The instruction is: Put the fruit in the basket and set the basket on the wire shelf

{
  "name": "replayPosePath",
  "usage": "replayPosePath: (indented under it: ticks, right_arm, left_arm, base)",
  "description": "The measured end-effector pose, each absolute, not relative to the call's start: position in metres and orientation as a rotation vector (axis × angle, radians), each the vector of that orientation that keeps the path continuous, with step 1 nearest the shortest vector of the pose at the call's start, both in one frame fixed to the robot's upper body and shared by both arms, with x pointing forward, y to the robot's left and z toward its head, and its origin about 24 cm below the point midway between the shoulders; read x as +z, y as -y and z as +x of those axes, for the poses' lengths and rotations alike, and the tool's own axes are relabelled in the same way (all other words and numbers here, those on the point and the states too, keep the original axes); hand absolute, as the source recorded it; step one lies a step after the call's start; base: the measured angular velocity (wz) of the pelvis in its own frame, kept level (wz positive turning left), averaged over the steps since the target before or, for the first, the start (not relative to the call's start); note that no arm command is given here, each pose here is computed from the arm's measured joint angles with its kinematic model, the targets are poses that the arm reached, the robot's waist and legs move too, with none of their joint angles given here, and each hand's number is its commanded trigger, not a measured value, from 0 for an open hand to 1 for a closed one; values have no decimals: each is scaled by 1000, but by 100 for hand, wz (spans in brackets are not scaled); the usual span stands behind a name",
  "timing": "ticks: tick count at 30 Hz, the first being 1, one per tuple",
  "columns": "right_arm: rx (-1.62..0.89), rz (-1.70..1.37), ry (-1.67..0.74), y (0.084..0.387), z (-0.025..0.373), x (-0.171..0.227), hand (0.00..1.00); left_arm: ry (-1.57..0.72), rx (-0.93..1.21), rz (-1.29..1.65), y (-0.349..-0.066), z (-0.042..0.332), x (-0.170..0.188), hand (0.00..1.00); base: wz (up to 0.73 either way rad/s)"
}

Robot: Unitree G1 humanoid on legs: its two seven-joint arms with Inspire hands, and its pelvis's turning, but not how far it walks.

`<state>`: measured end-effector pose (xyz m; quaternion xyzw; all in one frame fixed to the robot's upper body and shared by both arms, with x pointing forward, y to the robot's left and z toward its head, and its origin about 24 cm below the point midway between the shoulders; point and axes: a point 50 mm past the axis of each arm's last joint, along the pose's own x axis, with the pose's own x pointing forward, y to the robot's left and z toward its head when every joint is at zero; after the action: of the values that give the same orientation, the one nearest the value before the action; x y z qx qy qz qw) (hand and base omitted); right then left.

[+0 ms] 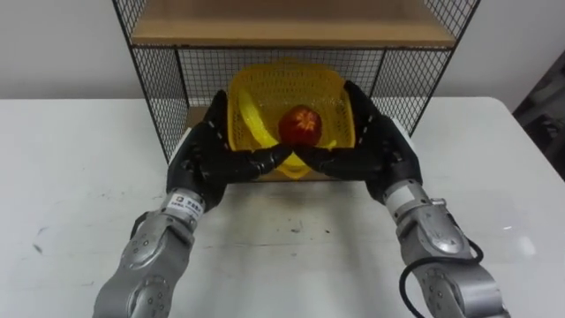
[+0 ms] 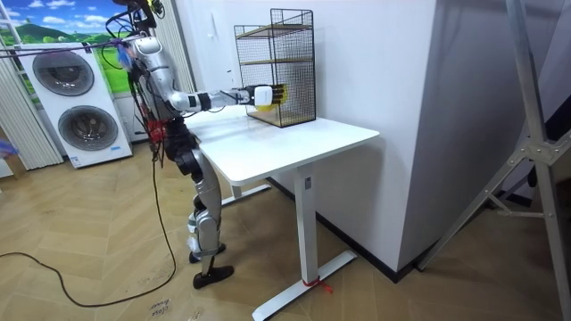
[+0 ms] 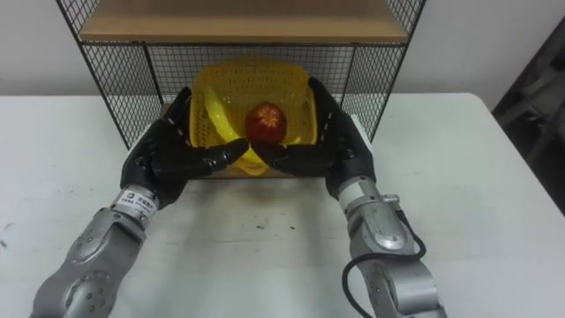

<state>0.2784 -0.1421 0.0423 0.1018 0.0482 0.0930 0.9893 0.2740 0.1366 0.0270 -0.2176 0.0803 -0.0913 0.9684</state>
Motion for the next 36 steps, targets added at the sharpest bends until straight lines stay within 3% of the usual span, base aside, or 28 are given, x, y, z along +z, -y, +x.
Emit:
replayPosePath:
  ticks: [13, 25, 36]
  right_arm:
    - [124, 264, -164, 132, 306, 42, 0]
    - [69, 271, -297, 132, 331, 36, 0]
    - [69, 285, -334, 131, 330, 31, 0]
  left_arm:
    - [-247, -99, -465, -129, 309, 30, 0]
    - [-363, -49, -479, -131, 322, 25, 0]
    - [-409, -21, -494, -136, 321, 18, 0]
  base:
    - [-2]
    - [0]
    - [1]
